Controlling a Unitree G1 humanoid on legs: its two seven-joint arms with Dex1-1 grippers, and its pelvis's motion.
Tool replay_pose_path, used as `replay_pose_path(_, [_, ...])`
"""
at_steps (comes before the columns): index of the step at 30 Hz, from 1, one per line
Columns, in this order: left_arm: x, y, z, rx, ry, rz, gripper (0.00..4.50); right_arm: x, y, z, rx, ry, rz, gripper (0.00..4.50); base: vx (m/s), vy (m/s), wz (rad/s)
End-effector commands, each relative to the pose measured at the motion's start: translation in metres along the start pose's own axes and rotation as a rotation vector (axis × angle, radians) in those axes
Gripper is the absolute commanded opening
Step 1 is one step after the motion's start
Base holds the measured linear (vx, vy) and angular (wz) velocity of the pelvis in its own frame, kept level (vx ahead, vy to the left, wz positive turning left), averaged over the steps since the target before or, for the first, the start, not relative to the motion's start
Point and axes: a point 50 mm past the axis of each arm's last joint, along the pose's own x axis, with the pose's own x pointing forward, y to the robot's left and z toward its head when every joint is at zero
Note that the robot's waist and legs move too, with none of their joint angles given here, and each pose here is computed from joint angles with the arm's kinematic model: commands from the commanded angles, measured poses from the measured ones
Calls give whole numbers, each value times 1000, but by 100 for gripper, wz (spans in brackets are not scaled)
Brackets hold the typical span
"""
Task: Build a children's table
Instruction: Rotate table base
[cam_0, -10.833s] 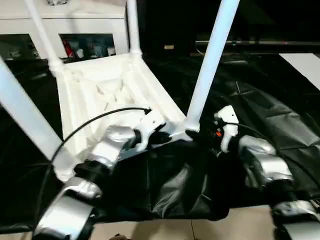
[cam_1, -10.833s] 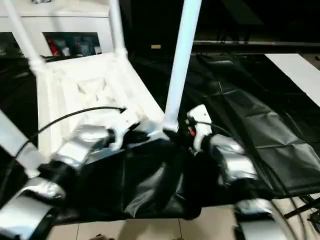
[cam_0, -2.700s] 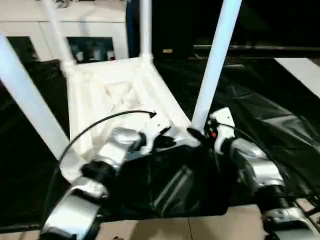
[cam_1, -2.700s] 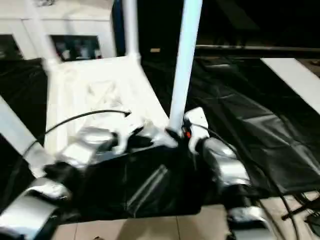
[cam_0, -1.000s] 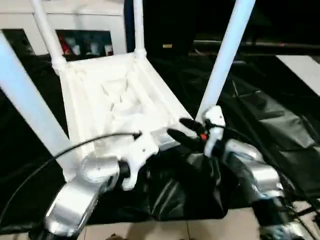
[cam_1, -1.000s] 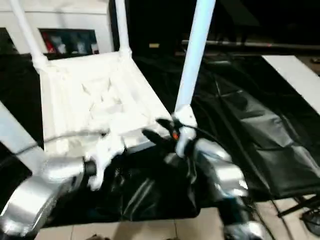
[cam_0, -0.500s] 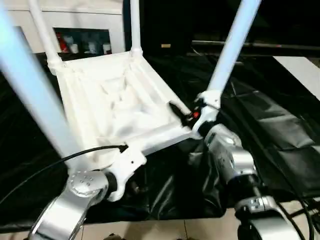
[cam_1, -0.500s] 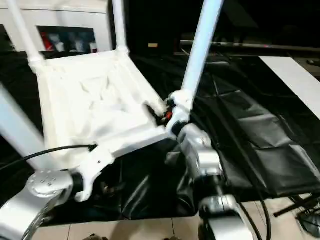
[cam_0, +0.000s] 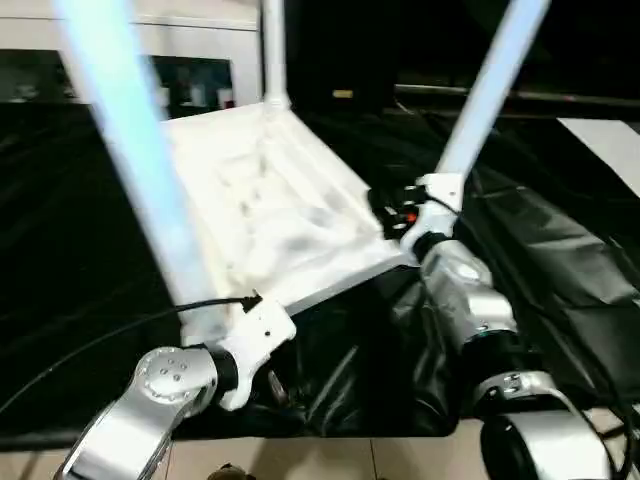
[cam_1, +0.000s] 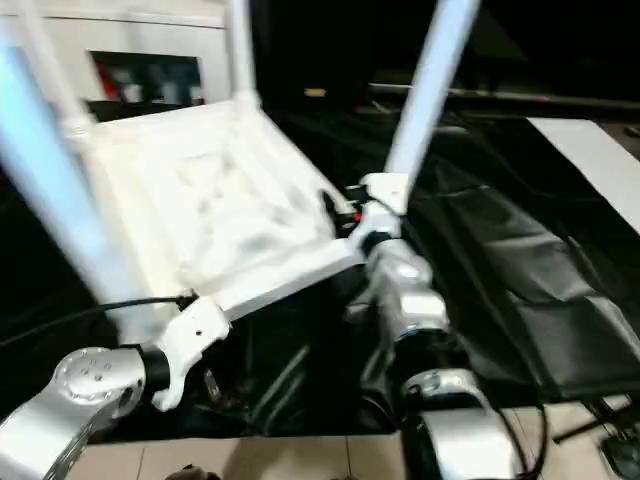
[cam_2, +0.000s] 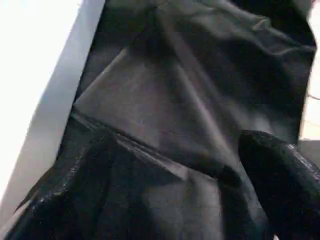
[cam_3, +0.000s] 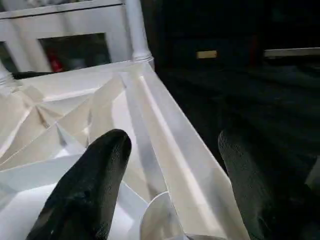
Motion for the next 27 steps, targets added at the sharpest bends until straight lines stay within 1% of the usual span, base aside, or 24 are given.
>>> replay_pose_path(1, [-8, 8, 9, 41, -43, 34, 446, -4, -22, 9, 2, -34, -91, 316, 0, 0, 0])
replay_pose_path(2, [-12, 8, 11, 40, -65, 11, 446, -3, -21, 9, 0, -27, -65, 316, 0, 0, 0])
replay_pose_path(4, [-22, 5, 11, 25, -79, -50, 446, -1, -13, 8, -21, 2, 26, 316, 0, 0, 0])
replay_pose_path(5, [-22, 5, 11, 25, -79, -50, 446, -1, -13, 8, -21, 2, 26, 316, 0, 0, 0])
replay_pose_path(6, [-27, 4, 8, 16, -64, -79, 446, 0, -10, 7, -37, 14, 65, 316, 0, 0, 0])
replay_pose_path(7, [-27, 4, 8, 16, -64, -79, 446, 0, -10, 7, -37, 14, 65, 316, 0, 0, 0])
replay_pose_path(9, [-39, 5, -2, 2, -15, -126, 446, 1, -2, 4, -54, 33, 146, 316, 0, 0, 0])
replay_pose_path(10, [-40, 6, -3, 0, -10, -130, 446, 1, -1, 3, -57, 35, 155, 316, 0, 0, 0])
replay_pose_path(11, [-46, 7, -7, -13, 9, -144, 446, 0, 2, 2, -67, 43, 196, 316, 0, 0, 0])
replay_pose_path(12, [-46, 7, -7, -13, 9, -144, 446, 0, 2, 2, -67, 43, 196, 316, 0, 0, 0])
replay_pose_path(14, [-68, 21, -13, -26, 19, -128, 446, -9, 11, -3, -107, 65, 326, 316, 0, 0, 0])
replay_pose_path(15, [-74, 26, -14, -31, 18, -103, 446, -14, 11, -6, -125, 85, 352, 316, 0, 0, 0])
replay_pose_path(17, [-77, 30, -14, -36, 17, -87, 446, -18, 11, -9, -136, 99, 365, 316, 0, 0, 0])
replay_pose_path(18, [-82, 34, -15, -31, 19, -67, 446, -24, 9, -14, -153, 130, 365, 316, 0, 0, 0])
replay_pose_path(20, [-90, 42, -14, -25, 15, -31, 446, -34, 3, -22, -172, 178, 336, 316, 0, 0, 0])
replay_pose_path(22, [-103, 51, -13, -2, 1, 23, 446, -49, -7, -33, -194, 235, 278, 316, 0, 0, 0])
replay_pose_path(24, [-113, 59, -13, 8, -13, 60, 446, -62, -14, -39, -193, 269, 245, 316, 0, 0, 0])
replay_pose_path(26, [-116, 62, -12, 17, -36, 83, 446, -69, -18, -41, -198, 285, 232, 316, 0, 0, 0])
replay_pose_path(27, [-119, 65, -12, 13, -68, 103, 446, -75, -22, -44, -202, 307, 210, 316, 0, 0, 0])
